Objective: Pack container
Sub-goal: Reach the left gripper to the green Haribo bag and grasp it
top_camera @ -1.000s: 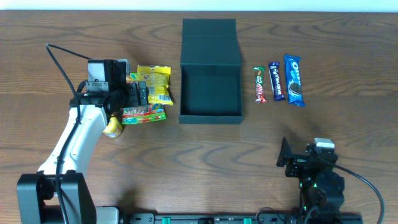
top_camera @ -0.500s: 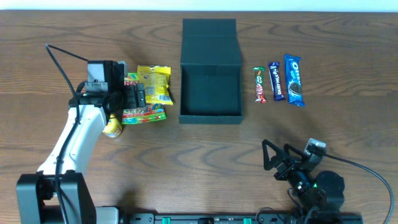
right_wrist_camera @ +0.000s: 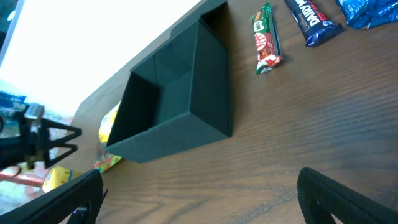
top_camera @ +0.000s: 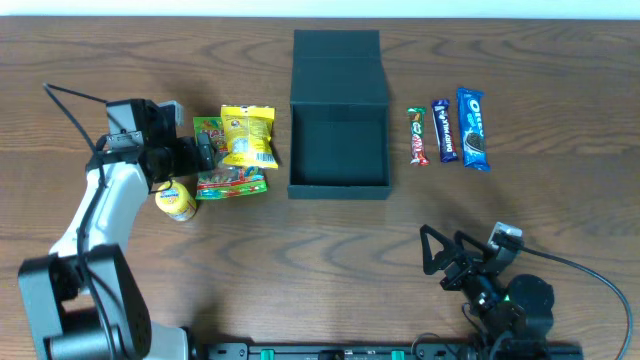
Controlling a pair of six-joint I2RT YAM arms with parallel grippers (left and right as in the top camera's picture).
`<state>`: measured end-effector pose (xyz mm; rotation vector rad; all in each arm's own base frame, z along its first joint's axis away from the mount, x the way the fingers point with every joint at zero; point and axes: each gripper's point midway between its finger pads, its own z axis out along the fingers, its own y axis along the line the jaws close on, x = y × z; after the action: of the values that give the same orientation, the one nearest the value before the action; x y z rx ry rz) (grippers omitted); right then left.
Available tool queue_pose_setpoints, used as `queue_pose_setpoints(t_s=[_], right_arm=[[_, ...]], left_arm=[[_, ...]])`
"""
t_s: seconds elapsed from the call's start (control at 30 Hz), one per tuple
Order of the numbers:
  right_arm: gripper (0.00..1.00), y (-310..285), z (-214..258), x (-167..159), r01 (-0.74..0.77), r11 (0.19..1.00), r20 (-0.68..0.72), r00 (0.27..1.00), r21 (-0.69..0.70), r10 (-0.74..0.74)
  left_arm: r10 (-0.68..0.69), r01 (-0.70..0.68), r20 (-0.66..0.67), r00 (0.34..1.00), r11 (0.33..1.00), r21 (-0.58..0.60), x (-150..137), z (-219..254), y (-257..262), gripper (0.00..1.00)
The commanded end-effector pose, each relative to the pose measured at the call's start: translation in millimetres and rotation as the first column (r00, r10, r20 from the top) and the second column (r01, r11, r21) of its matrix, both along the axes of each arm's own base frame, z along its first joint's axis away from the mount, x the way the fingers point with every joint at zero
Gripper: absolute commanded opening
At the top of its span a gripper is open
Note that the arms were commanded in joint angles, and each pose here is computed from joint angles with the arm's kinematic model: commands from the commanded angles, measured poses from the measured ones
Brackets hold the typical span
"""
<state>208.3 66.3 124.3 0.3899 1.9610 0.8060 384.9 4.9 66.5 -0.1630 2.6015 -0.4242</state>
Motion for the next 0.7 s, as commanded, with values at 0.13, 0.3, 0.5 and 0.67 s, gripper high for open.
queue_pose_setpoints(t_s=[0.13,0.3,0.5,0.67], right_arm=[[0.99,2,1,-1,-0.019,1.000,0.012,1.000,-0.014,0.019],[0.99,2,-1,-1,-0.019,1.000,0.004,1.000,-0.013,0.019],[0.99,2,-2,-2,-0.018,1.000,0.001,1.000,-0.013,0.018],[0.99,2,-2,-2,-0.018,1.000,0.001,1.000,-0.013,0.018]], left_arm=[[-0.054,0.053,-0.006,0.999,0.993,-0.104,15,-28,-15,1.00],[-0.037,0.031,-0.046,0.998,0.991,-0.127,16,-48,-16,0.92],[-0.046,0.037,-0.049,0.998,0.987,-0.159,18,-56,-20,0.61],[-0.051,0.043,-0.041,0.998,0.985,-0.168,19,-54,-22,0.31]])
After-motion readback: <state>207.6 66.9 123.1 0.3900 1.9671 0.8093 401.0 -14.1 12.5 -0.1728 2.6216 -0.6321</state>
